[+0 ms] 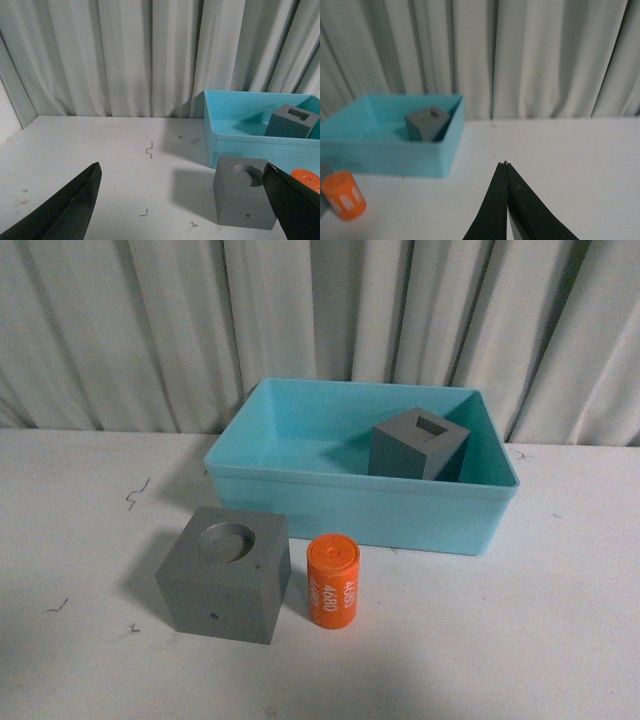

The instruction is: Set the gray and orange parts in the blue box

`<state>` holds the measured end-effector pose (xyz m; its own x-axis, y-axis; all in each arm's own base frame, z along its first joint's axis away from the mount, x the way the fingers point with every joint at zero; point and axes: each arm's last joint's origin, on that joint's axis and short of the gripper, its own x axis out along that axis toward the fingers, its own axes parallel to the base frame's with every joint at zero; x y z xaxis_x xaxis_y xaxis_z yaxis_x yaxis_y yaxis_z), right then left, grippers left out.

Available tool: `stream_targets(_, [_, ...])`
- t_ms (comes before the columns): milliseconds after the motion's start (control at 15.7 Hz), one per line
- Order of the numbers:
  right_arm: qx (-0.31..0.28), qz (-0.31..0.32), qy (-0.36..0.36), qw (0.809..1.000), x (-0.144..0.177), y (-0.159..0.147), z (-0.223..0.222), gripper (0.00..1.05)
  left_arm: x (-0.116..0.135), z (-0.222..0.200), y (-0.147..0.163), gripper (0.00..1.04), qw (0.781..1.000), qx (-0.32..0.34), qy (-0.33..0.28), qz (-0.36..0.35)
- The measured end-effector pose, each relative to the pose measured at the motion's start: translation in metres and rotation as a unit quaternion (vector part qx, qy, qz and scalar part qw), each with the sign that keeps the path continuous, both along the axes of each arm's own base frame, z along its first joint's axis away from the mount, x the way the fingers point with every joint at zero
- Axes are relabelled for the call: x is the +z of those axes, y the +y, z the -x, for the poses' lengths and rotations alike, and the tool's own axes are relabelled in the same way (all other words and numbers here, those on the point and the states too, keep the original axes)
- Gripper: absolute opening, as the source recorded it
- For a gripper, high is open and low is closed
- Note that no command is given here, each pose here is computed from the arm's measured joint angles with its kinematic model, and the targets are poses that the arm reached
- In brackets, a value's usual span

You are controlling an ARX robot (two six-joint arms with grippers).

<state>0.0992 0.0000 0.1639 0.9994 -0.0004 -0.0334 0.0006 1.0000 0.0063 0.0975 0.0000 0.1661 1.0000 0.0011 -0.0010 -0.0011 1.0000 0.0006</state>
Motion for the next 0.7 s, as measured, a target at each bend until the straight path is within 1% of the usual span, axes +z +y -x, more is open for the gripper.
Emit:
stream_targets(64, [0.000, 0.000, -0.031, 1.000, 0.0062, 0.0000, 0.0023, 0.02, 0.0000, 0.0000, 0.0000, 0.98, 1.000, 0.000, 0.000, 0.000])
stream_targets(128, [0.000, 0.000, -0.015, 1.000, 0.0024, 0.0000, 0.0020, 0.02, 0.0000, 0.0000, 0.0000, 0.98, 1.000, 0.000, 0.000, 0.000])
stream_targets(191, [0.000, 0.000, -0.019, 1.000, 0.0030, 0.0000, 0.0020, 0.02, 0.0000, 0.0000, 0.0000, 0.98, 1.000, -0.001, 0.000, 0.000])
stream_targets(255, [0.000, 0.000, -0.019, 1.000, 0.0031, 0.0000, 0.0020, 0.10, 0.0000, 0.0000, 0.0000, 0.98, 1.000, -0.001, 0.000, 0.000])
stream_targets(383, [0.000, 0.000, -0.019, 1.000, 0.0031, 0.0000, 0.0020, 0.41, 0.0000, 0.0000, 0.0000, 0.98, 1.000, -0.001, 0.000, 0.000])
stream_targets(702, [0.000, 0.000, -0.019, 1.000, 0.0031, 0.0000, 0.0020, 1.00, 0.0000, 0.0000, 0.0000, 0.98, 1.000, 0.000, 0.000, 0.000])
